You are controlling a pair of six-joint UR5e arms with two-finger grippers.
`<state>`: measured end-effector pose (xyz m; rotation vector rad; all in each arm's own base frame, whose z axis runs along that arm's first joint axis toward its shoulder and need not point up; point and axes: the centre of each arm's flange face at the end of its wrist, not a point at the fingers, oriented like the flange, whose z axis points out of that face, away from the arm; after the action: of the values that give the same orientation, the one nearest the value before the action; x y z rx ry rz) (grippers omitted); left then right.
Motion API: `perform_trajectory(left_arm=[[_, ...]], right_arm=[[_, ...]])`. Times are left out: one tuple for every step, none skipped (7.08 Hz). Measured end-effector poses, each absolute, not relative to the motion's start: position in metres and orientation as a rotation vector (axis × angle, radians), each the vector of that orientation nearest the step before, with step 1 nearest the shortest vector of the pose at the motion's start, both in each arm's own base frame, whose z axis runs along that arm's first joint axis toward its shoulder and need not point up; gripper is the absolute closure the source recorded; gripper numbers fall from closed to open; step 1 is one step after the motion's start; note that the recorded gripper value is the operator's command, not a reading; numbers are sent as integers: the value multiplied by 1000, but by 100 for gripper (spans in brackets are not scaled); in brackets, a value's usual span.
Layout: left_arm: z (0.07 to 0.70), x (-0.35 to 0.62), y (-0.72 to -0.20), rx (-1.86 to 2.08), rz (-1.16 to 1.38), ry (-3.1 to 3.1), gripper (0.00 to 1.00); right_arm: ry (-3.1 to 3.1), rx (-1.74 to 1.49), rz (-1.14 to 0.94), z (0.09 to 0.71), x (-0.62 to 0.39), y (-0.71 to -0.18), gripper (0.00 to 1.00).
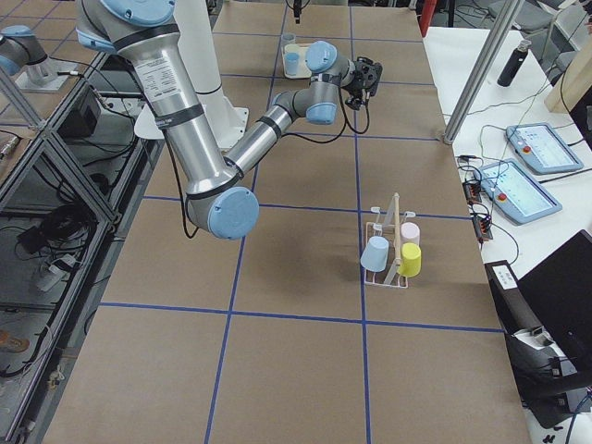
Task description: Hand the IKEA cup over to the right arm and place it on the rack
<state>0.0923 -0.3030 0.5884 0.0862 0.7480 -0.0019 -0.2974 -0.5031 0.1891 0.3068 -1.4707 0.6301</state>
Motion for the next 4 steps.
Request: perform_trajectory(left_arm=[[590, 94, -302, 79, 2, 748, 0], [590, 99, -300, 69, 13, 752, 0], [590, 109, -297, 46, 24, 758, 0], [588, 121, -293, 21, 30, 763, 0]], right_arm=[[-1470, 307, 630, 190, -298, -503, 0], [-1468, 306, 630, 190, -298, -504, 0], [-1466, 306, 629, 191, -299, -504, 0], [-1464, 305, 628, 192, -300, -504, 0]])
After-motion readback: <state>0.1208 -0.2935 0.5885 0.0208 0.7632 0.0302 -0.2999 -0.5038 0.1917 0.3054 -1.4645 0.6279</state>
